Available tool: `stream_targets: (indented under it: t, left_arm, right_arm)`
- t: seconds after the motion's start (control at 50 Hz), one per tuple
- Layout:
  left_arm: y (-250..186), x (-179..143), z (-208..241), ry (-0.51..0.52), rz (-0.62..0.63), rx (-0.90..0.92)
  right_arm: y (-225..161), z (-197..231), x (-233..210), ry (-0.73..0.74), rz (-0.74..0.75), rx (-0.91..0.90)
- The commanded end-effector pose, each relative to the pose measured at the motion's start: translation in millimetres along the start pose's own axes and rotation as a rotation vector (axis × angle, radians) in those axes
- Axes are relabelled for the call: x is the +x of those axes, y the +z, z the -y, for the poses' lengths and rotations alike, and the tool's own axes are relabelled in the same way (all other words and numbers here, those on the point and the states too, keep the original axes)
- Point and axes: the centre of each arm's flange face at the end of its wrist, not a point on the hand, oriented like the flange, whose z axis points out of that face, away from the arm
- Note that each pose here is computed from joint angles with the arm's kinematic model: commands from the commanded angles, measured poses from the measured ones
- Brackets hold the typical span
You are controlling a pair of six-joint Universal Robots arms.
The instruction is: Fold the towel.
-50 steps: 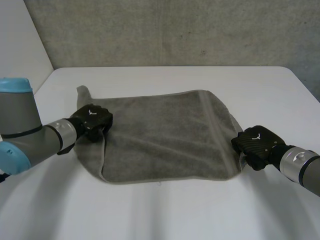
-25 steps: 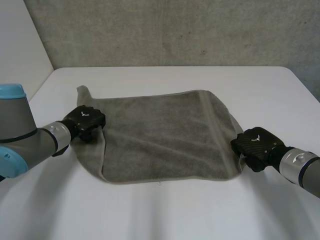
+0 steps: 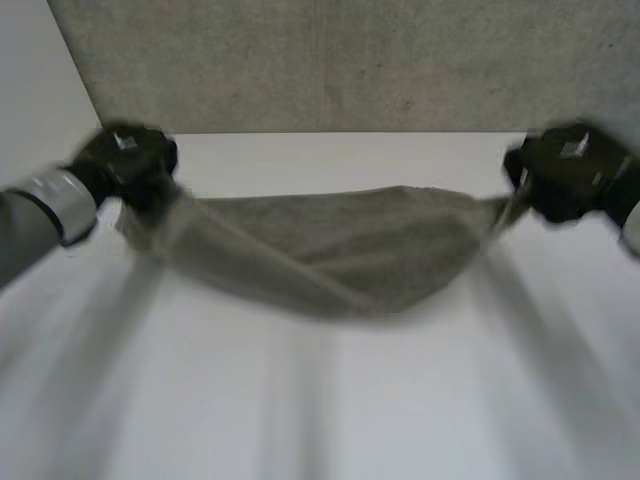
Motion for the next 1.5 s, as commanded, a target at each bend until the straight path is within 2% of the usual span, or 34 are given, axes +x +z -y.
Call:
stream_targets:
  t: [0.02, 0.04, 0.14, 0.24, 0.32, 0.36, 0.4, 0.52, 0.66, 0.76, 0.8, 0.82, 0.86, 0.94, 0.98, 1.06, 1.08, 1.12, 1.14, 1.18, 1.2, 1.22, 1.24, 1.26, 1.34, 1.4, 1.46, 1.5]
  left_arm:
    - [-51, -54, 110, -0.203, 0.153, 0.320]
    - [-52, -54, 110, -0.203, 0.154, 0.320]
    - [-73, -97, 130, -0.330, 0.246, 0.431]
    - [-71, -117, 122, -0.390, 0.280, 0.458]
    - [-59, -118, 102, -0.432, 0.275, 0.406]
    - [-35, -112, 72, -0.487, 0.245, 0.328]
    - [-25, -106, 63, -0.510, 0.222, 0.301]
    - [17, -68, 29, -0.574, 0.112, 0.203]
    - [51, -65, 17, -0.579, 0.087, 0.203]
    - [66, -84, 47, -0.529, 0.167, 0.326]
    - [64, -103, 83, -0.487, 0.242, 0.459]
    - [64, -103, 83, -0.486, 0.242, 0.459]
    - [54, -119, 122, -0.458, 0.292, 0.599]
    - [44, -128, 152, -0.452, 0.289, 0.735]
    - [41, -131, 159, -0.470, 0.274, 0.774]
    - [47, -125, 150, -0.554, 0.173, 0.755]
    - [47, -125, 150, -0.554, 0.173, 0.755]
    - [61, -117, 112, -0.614, 0.109, 0.635]
    - [61, -117, 112, -0.615, 0.108, 0.635]
    - [72, -103, 51, -0.667, 0.043, 0.450]
    - [72, -103, 51, -0.667, 0.043, 0.449]
    - [73, -94, 18, -0.689, 0.002, 0.361]
    - [73, -94, 18, -0.689, 0.002, 0.361]
    - [73, -86, -7, -0.700, -0.028, 0.301]
    - [60, -65, -68, -0.677, -0.082, 0.159]
    - [45, -50, -91, -0.630, -0.106, 0.079]
    - [35, -43, -94, -0.597, -0.123, 0.055]
    - [15, -40, -90, -0.530, -0.133, 0.029]
  right_arm:
    - [-34, 120, 52, 0.038, -0.142, 0.286]
    - [-42, 132, 60, 0.033, -0.164, 0.297]
    - [-50, 149, 76, 0.025, -0.209, 0.302]
    - [-28, 133, 86, 0.065, -0.193, 0.245]
    - [-7, 110, 86, 0.105, -0.170, 0.172]
    - [15, 88, 81, 0.136, -0.146, 0.098]
    - [28, 76, 71, 0.138, -0.110, 0.061]
    - [66, 44, 36, 0.061, -0.032, -0.043]
    - [94, 31, 31, 0.022, -0.069, -0.062]
    - [108, 68, 33, -0.026, -0.126, 0.108]
    - [104, 112, 58, -0.025, -0.261, 0.307]
    - [104, 112, 58, -0.025, -0.262, 0.308]
    - [88, 151, 84, 0.039, -0.384, 0.498]
    - [77, 172, 94, 0.093, -0.408, 0.614]
    - [76, 172, 96, 0.110, -0.397, 0.617]
    - [85, 150, 90, 0.119, -0.315, 0.520]
    - [95, 129, 76, 0.136, -0.224, 0.426]
    - [106, 90, 50, 0.131, -0.074, 0.261]
    - [107, 90, 50, 0.131, -0.074, 0.260]
    - [111, 46, 24, 0.075, 0.041, 0.080]
    - [111, 46, 24, 0.075, 0.042, 0.079]
    - [109, 23, 14, 0.045, 0.094, -0.002]
    - [109, 23, 14, 0.045, 0.094, -0.003]
    - [107, 2, 7, 0.022, 0.131, -0.072]
    - [96, -54, -11, -0.045, 0.217, -0.231]
    - [88, -75, -21, -0.062, 0.251, -0.282]
    - [84, -81, -24, -0.057, 0.257, -0.294]
    - [70, -75, -23, -0.047, 0.256, -0.271]
